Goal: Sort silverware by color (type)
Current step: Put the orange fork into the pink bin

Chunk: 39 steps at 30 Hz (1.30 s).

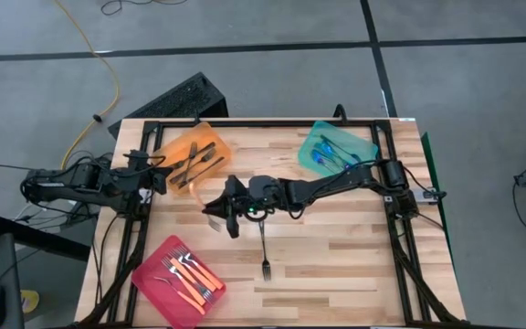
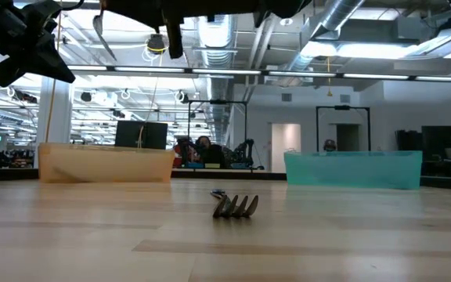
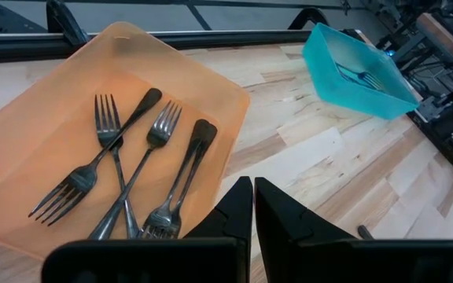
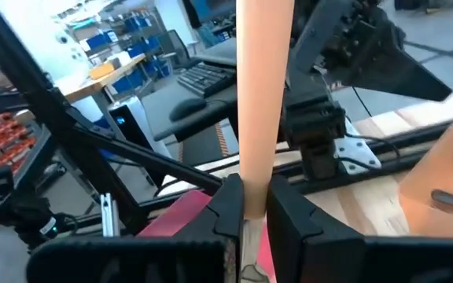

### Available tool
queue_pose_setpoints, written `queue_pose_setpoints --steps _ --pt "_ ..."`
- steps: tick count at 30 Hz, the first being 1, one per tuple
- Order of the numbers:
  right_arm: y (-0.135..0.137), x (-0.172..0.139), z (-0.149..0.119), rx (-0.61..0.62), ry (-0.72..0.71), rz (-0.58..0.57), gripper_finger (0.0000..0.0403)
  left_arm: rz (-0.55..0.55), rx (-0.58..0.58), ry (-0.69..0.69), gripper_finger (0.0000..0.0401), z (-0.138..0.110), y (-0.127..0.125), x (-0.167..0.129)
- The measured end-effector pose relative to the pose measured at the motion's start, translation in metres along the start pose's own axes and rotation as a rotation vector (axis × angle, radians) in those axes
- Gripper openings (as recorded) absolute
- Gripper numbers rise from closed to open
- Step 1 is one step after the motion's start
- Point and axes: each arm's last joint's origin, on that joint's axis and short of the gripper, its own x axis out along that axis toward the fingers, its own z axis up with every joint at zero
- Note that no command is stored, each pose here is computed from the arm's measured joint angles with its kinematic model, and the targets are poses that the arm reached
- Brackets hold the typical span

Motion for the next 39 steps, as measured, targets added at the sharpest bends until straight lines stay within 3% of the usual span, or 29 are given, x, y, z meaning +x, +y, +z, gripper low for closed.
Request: queue_pose_setpoints --steps 18,32,39 --pt "0.038 -0.003 0.009 -0.055 -0.169 0.203 0.0055 0.003 -0.025 -0.005 0.0 0.0 0.0 0.0" --pt "0.078 -0.007 -0.002 -0.037 -0.266 0.075 0.0055 -0.008 -0.016 -0.002 0.0 0.0 -0.001 0.0" --pt "0.091 0.006 -0.015 -0.015 -0.314 0.106 0.0055 -0.006 -0.003 -0.002 0.0 0.0 -0.001 0.0"
